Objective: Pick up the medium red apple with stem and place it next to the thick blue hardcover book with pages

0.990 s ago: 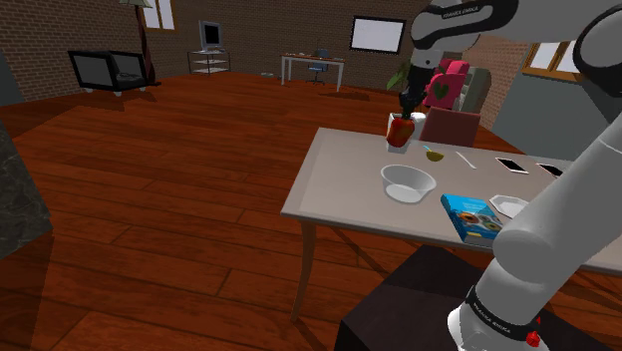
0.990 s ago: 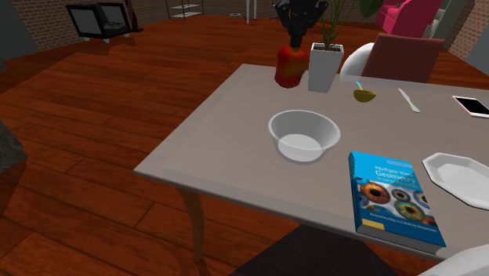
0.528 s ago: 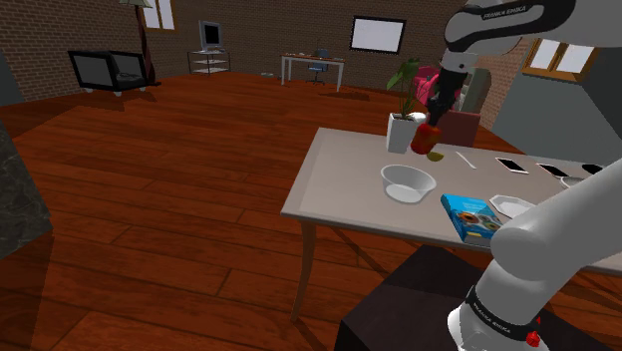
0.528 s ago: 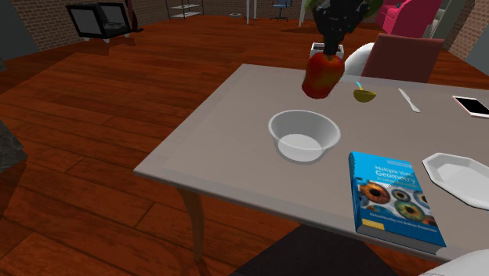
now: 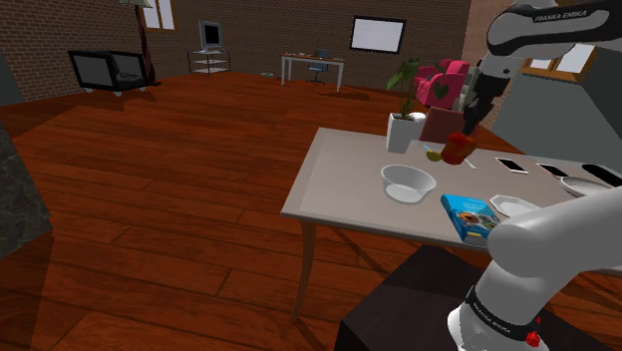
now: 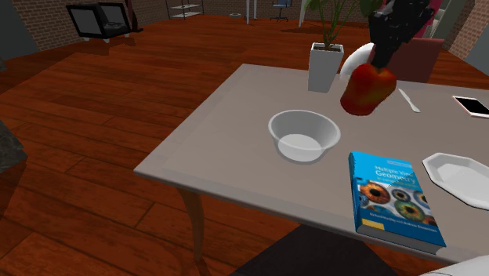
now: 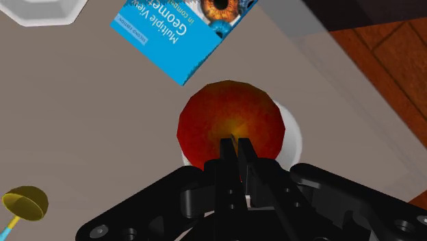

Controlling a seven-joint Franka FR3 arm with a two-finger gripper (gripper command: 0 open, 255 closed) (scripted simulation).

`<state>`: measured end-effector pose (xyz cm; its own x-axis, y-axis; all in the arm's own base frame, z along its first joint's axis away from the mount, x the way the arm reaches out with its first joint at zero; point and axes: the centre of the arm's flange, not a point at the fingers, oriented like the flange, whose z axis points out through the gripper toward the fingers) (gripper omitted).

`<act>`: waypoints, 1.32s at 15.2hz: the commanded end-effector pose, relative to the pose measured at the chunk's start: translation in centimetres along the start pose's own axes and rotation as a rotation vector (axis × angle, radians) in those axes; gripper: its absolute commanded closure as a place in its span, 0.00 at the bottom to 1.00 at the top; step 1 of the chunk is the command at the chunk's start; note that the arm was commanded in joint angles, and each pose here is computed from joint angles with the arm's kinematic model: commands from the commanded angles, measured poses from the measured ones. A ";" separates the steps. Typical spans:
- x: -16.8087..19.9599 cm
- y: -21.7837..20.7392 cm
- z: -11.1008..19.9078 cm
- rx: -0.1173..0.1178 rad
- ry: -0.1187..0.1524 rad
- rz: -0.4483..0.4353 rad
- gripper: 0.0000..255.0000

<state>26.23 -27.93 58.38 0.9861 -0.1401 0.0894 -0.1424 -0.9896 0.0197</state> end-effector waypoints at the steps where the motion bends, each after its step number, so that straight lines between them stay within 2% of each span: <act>1: -2.6 0.9 -0.2 0.000 0.000 -0.001 1.00; 20: -26.5 9.0 -2.2 0.000 0.000 -0.001 1.00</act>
<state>0.09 -32.59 58.28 0.9861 -0.1398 0.0899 -0.1421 -0.9896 0.0199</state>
